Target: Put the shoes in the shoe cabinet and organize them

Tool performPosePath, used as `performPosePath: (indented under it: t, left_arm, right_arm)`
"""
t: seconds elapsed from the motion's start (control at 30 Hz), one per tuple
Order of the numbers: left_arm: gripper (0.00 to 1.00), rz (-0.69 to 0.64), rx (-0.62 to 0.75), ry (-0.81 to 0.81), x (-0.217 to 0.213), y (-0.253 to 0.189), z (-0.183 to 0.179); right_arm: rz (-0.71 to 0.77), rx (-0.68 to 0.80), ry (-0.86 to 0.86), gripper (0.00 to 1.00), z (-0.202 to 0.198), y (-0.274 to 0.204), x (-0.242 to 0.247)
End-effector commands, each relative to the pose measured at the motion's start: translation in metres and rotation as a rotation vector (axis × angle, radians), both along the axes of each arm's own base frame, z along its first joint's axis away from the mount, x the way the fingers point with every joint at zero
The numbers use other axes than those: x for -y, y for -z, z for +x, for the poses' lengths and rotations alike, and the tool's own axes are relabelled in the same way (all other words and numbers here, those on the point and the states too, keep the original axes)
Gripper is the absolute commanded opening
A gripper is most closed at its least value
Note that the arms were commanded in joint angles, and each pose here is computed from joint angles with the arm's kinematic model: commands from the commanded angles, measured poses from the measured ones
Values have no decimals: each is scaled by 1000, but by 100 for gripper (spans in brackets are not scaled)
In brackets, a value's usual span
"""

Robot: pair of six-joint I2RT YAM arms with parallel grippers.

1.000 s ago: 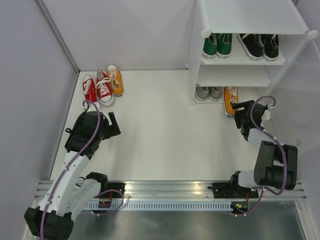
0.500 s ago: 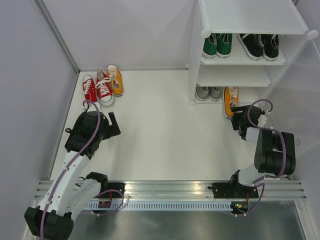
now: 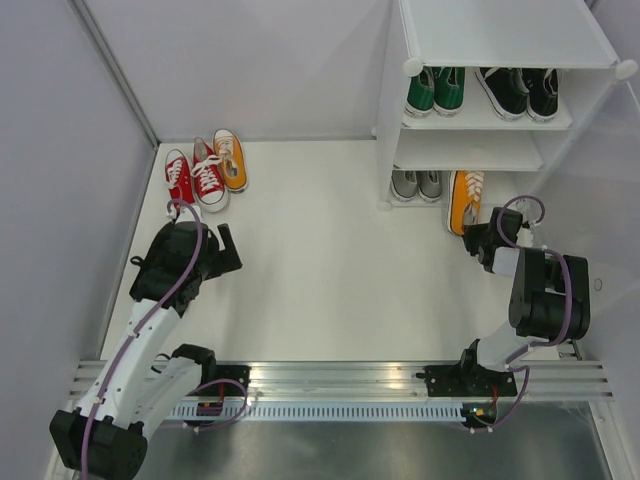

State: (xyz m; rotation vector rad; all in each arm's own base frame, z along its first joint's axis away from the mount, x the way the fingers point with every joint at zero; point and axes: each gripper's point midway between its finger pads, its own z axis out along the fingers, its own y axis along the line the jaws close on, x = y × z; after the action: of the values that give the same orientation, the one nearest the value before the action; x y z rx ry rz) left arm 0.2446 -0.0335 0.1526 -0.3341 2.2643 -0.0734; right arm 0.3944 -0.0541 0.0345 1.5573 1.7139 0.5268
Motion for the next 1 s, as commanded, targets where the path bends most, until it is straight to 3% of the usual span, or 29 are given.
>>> performPosePath:
  t: [0.0, 0.5, 0.6, 0.73, 0.97]
  left_arm:
    - [100, 16, 31, 14, -1, -5, 7]
    - [100, 19, 8, 18, 0, 0, 8]
    - [100, 18, 8, 20, 0, 0, 8]
    - [100, 21, 6, 19, 0, 0, 8]
    - [100, 22, 3, 19, 0, 1, 7]
  right_arm:
    - [-42, 260, 18, 21, 53, -82, 17]
    - [-189, 65, 14, 25, 73, -88, 45]
    - [-204, 37, 6, 28, 82, -88, 49]
    - [-189, 80, -39, 45, 99, -90, 44]
    - [-188, 117, -87, 51, 92, -98, 34]
